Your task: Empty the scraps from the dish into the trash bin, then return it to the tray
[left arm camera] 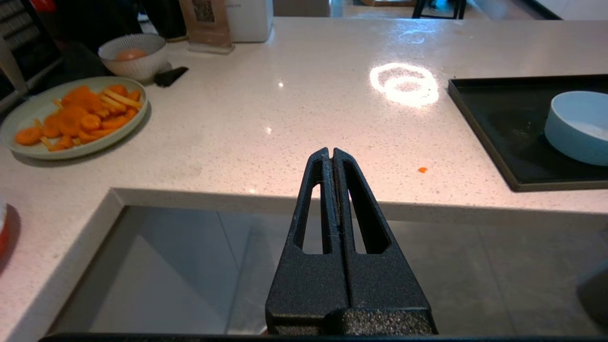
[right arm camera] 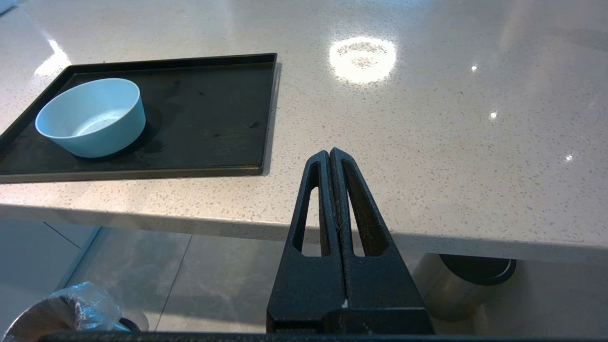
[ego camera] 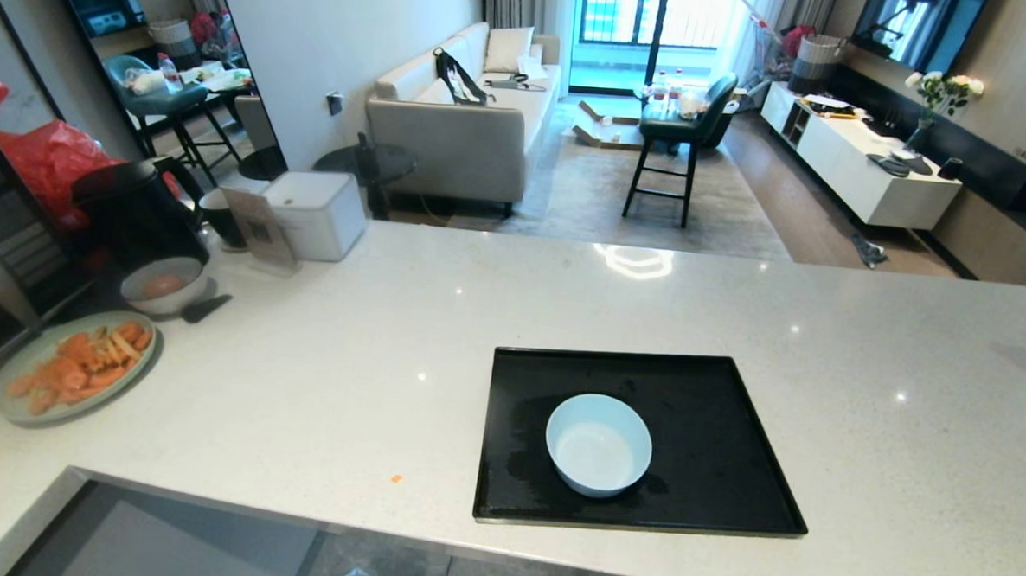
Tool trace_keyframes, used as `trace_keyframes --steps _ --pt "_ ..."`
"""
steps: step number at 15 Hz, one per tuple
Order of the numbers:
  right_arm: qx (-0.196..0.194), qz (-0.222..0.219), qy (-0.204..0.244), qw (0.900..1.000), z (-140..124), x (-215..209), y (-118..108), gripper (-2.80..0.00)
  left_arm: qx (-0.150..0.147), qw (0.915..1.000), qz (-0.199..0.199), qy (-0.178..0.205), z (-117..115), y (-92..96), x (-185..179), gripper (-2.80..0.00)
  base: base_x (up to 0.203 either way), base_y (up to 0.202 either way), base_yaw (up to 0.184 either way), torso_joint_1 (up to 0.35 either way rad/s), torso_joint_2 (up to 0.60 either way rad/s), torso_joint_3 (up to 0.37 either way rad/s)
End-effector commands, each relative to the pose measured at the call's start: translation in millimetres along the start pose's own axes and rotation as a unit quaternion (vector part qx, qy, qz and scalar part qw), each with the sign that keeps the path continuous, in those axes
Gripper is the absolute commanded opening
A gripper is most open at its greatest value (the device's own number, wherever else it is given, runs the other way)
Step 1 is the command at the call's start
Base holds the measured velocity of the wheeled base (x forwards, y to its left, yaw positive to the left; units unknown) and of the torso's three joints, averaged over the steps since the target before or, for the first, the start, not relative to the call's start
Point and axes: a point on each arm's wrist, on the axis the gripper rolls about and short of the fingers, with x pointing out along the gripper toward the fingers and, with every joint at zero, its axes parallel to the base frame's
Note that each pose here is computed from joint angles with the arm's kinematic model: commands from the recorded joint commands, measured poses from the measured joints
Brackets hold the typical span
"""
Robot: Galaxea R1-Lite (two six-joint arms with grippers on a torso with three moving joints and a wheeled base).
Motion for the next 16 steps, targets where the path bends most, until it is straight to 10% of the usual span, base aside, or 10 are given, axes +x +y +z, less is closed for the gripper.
trace_keyframes --steps 1,3,16 --pt "0.000 0.000 0.000 1.000 0.1 -0.1 0.0 -2.80 0.037 0.9993 0.001 -0.009 -2.6 -0.1 -2.2 -2.80 0.000 0.000 0.000 0.000 0.00 0.000" --pt "0.000 0.000 0.000 1.000 -0.3 0.1 0.0 -2.80 0.093 0.9954 -0.004 0.022 -8.8 -0.3 -2.4 -2.80 0.000 0.000 0.000 0.000 0.00 0.000" --pt "0.000 0.000 0.000 1.000 0.0 0.0 0.0 -2.80 0.031 0.9993 0.006 0.022 -9.3 0.1 -2.3 -2.80 0.000 0.000 0.000 0.000 0.00 0.000"
